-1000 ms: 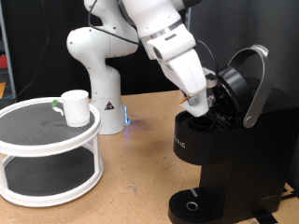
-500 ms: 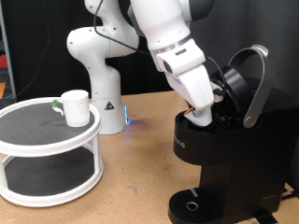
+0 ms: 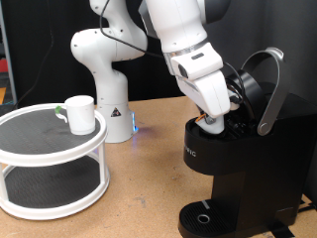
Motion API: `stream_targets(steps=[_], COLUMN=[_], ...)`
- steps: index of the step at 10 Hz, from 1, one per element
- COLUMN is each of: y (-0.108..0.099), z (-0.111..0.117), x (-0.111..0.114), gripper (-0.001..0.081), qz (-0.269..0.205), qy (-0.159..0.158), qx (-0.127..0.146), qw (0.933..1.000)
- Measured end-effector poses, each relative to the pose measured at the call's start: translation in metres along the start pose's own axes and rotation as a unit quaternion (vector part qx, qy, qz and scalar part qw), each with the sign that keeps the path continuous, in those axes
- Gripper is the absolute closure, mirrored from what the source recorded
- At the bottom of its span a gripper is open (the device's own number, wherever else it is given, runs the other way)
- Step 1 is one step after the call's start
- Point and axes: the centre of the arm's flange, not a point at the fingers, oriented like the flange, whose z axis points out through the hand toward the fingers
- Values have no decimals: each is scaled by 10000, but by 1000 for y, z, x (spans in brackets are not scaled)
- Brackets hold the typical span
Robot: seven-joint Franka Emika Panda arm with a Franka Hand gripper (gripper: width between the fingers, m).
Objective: Make a cup of coffee with the keurig machine
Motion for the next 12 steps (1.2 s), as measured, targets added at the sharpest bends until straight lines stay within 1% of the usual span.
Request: stream_targets(steps=[4, 5, 6, 7, 8, 9, 10, 11, 12], y=[1, 1, 2, 4, 5, 6, 7, 9, 10], z=[3, 4, 8, 14, 14, 17, 17, 16, 16], x=[5, 5, 4, 3, 4, 2, 4, 6, 7], gripper=[686, 651, 651, 467, 467, 266, 266, 117, 25], qz=[119, 142, 148, 163, 168, 180, 178, 182, 197], qy=[-94, -110, -157, -208, -200, -231, -202, -180, -155], qx=[-46, -52, -40, -22, -30, -14, -45, -61, -55], qw=[9999, 9998, 9998, 9996, 9997, 9996, 9996, 9997, 9997])
